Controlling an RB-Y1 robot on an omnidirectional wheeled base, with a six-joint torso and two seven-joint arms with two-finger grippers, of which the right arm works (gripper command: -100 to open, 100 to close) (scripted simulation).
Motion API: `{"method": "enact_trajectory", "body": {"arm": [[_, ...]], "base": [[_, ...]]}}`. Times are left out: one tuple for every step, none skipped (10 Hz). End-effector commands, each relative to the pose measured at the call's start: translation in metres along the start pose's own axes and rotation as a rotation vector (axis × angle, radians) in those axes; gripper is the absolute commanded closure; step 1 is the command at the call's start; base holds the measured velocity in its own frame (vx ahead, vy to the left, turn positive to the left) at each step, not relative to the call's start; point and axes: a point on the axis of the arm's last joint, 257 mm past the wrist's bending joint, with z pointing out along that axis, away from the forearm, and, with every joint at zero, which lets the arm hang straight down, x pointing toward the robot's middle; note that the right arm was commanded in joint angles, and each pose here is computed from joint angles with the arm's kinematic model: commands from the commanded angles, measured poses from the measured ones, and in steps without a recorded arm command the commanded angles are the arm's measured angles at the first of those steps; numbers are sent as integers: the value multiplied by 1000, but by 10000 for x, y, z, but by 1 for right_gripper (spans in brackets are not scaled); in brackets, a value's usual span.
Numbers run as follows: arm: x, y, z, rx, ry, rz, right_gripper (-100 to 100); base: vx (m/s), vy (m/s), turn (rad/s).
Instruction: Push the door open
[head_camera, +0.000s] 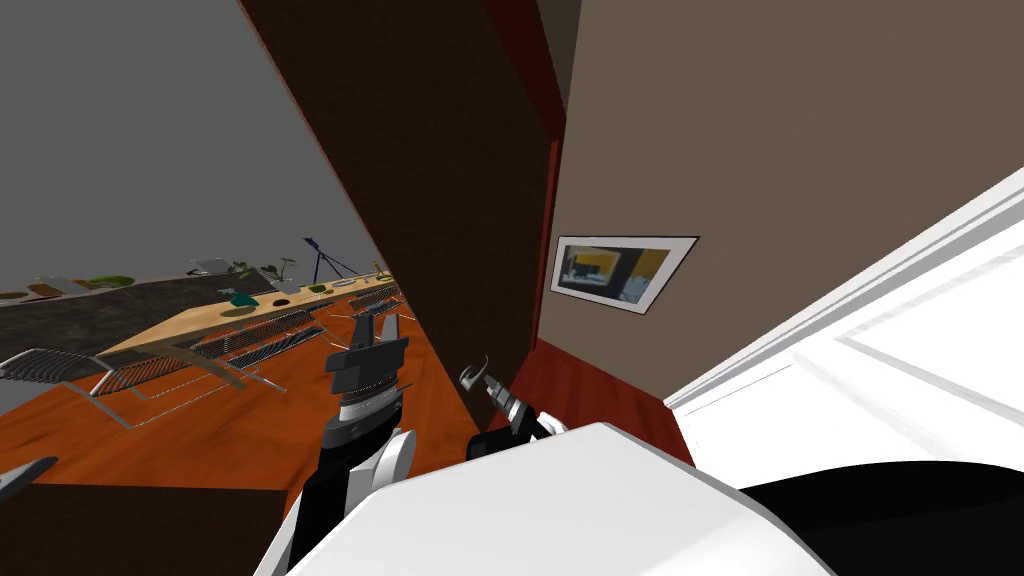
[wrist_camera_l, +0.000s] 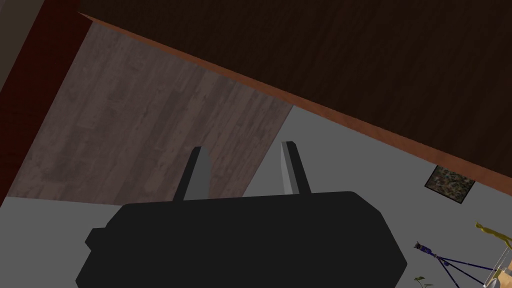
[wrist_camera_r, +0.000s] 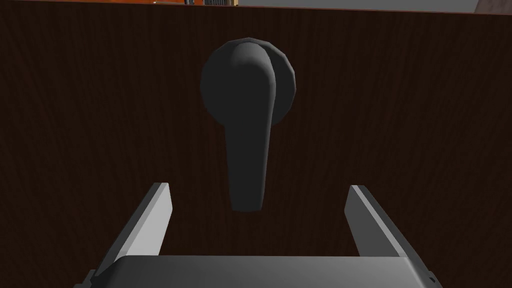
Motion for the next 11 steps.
{"method": "enact_trajectory", "body": {"arm": [[-8, -6, 9, 1, -5, 1, -100], [-11, -8, 17, 1, -8, 3, -100], [-11, -9, 24, 1, -11, 4, -100], [-9, -8, 21, 1, -9, 3, -100], [-9, -8, 21, 1, -9, 3, 100], [-9, -8, 21, 1, -9, 3, 100], [-9, -8, 21, 1, -9, 3, 100], [-9, -8, 21, 1, -9, 3, 100], [-9, -8, 21, 1, -9, 3, 100], [-9, -8, 21, 1, -9, 3, 100], [-136, -24, 0, 6, -41, -3, -100]], "base": [[123, 127, 28], [145, 115, 55], [156, 127, 41], [72, 60, -2], [-10, -9, -3], [-28, -25, 3], [-24, -21, 2], [-16, -12, 0], [-8, -4, 0], [0, 0, 0], [-129, 24, -196]]}}
